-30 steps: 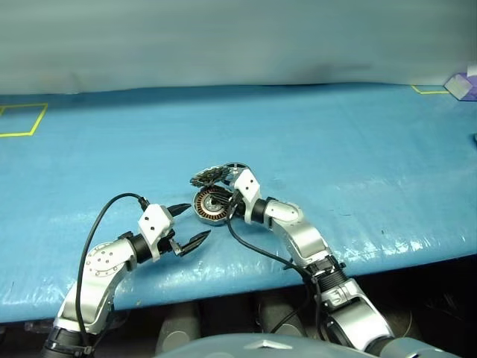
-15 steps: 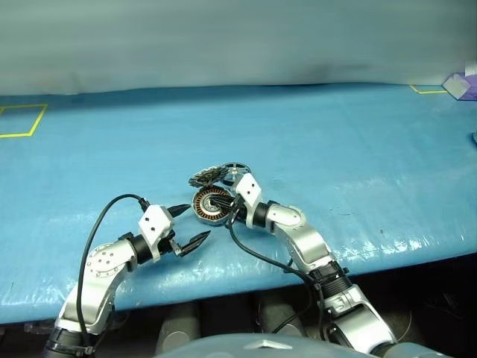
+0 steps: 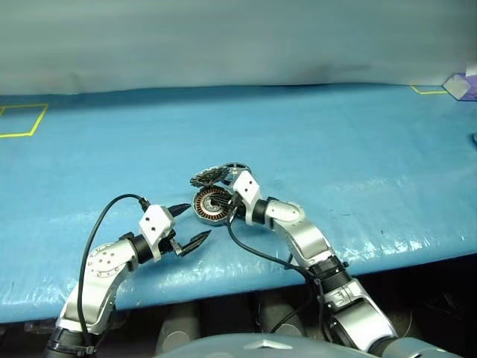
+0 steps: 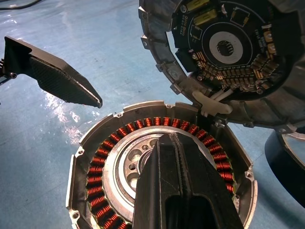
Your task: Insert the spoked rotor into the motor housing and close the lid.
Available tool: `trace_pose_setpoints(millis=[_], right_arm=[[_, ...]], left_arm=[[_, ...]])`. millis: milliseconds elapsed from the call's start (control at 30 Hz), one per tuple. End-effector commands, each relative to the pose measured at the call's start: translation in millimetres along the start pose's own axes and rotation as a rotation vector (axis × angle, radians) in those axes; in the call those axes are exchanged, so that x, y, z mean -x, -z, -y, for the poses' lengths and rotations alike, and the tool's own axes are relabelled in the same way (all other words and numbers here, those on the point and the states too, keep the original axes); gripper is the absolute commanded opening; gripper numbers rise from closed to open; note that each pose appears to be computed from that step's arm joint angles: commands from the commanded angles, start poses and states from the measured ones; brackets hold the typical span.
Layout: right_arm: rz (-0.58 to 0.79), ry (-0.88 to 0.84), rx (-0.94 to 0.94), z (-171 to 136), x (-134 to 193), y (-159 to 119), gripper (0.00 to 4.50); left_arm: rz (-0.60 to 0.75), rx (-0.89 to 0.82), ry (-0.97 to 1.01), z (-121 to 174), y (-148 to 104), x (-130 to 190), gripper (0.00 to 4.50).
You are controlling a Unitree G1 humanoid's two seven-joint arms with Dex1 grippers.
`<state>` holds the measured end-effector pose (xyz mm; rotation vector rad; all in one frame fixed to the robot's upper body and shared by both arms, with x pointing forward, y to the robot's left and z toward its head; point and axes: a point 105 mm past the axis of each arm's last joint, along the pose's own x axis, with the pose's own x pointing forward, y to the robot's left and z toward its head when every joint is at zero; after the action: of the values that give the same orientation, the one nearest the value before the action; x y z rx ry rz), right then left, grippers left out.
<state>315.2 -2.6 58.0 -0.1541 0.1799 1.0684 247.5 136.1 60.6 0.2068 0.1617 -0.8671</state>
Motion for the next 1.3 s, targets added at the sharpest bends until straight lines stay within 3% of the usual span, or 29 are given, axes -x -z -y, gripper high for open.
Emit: trace_pose_setpoints(millis=[33,967,1067,1300], right_arm=[[-0.035,-0.015,-0.013,-4.8,1.5,10.4,0.02],[-0.356,-0.026,0.066,-12.7,11.4,76.1,0.02],[-0.313,-0.019,0.046,-12.5,10.0,71.7,0.02],[-0.028,0.013,-0.011,-5.0,4.4,13.5,0.02]], left_arm=[[0.023,-0.017,-0.004,-0.2,-5.2,-0.2,4.47],[0.026,-0.021,-0.023,-2.2,-5.1,0.6,4.47],[0.026,-0.022,-0.023,-2.6,-5.1,0.7,4.47],[0.029,-0.023,-0.02,-2.9,-5.6,-0.5,4.47]])
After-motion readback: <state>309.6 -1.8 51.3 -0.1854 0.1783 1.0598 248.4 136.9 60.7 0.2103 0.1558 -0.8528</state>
